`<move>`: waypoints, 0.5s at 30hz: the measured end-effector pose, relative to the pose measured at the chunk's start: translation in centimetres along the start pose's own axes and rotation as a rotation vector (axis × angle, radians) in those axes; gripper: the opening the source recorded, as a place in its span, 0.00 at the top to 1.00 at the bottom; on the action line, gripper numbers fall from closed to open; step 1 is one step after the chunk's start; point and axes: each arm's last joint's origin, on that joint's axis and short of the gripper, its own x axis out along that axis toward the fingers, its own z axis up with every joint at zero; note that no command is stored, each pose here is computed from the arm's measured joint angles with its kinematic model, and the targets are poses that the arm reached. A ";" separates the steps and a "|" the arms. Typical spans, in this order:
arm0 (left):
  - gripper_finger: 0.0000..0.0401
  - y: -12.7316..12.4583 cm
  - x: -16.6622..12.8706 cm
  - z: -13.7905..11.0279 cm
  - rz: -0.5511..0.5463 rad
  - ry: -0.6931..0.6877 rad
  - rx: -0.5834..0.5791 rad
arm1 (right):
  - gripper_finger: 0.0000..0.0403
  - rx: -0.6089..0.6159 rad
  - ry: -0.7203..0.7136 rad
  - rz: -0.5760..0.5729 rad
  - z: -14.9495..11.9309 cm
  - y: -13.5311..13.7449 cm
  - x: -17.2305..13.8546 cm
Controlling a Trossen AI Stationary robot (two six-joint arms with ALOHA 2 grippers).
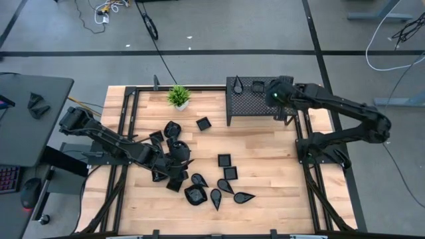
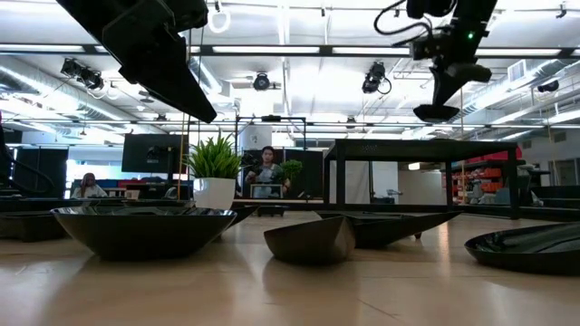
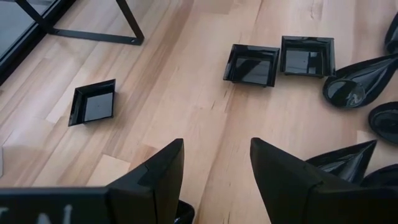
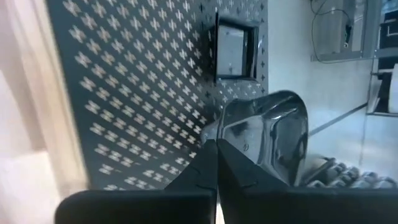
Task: Pick & Place Mini shaped plates
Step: Stack the black leaf-shaped plate on top of the black leaf-shaped plate on the shelf
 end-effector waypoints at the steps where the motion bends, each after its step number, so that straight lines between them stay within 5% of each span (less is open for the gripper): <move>1: 0.52 0.0 0.0 0.0 0.000 0.000 0.000 | 0.99 -0.023 0.013 0.001 0.0 -0.2 0.3; 15: 0.52 0.0 0.0 0.0 -0.001 -0.001 -0.001 | 0.98 -0.185 0.117 0.089 -0.6 -2.0 3.7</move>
